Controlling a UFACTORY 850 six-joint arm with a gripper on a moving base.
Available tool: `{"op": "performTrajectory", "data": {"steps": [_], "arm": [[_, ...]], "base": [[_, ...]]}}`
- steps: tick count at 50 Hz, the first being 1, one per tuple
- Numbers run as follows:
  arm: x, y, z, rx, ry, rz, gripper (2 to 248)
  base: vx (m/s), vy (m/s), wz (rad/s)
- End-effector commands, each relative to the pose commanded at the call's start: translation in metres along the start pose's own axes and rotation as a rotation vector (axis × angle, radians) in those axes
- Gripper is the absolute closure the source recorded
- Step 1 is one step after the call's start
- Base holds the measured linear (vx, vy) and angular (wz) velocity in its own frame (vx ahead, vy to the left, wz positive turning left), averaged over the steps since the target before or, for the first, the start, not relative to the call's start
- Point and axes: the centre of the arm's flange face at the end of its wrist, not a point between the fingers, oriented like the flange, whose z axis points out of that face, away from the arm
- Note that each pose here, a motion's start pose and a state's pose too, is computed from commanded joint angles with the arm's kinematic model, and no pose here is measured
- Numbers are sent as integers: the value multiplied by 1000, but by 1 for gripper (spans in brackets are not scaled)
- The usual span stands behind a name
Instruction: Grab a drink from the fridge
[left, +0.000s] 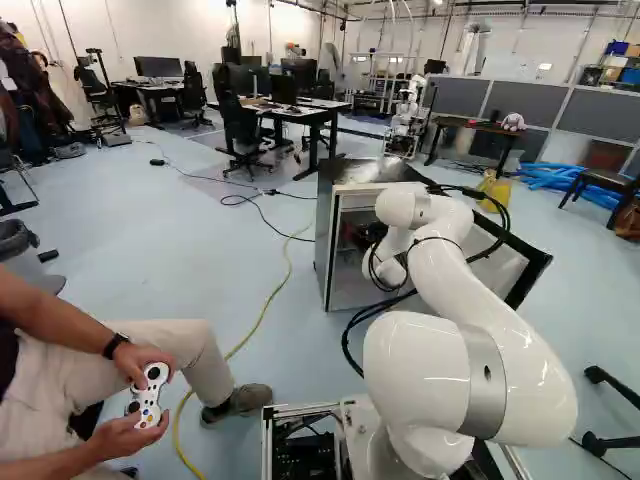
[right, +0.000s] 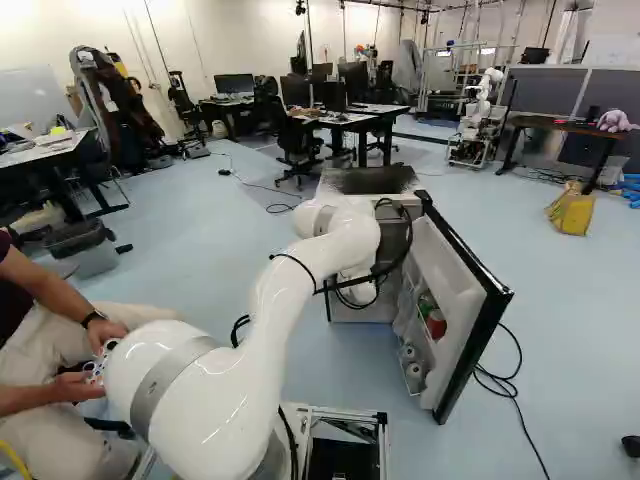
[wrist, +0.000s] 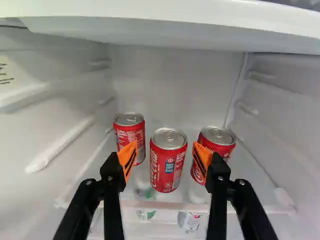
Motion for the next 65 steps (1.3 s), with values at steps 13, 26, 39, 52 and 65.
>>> {"op": "performTrajectory", "data": {"steps": [13, 26, 39, 52, 65], "arm": [[0, 0, 0, 0, 0, 0, 83], [0, 0, 0, 0, 0, 0, 125], [0, 0, 0, 0, 0, 0, 163], [8, 0, -1, 0, 2, -1, 163], [26, 2, -2, 0, 6, -3, 163]], "base": [[0, 0, 0], [0, 0, 0], [0, 0, 0], [0, 0, 0], [0, 0, 0]]}}
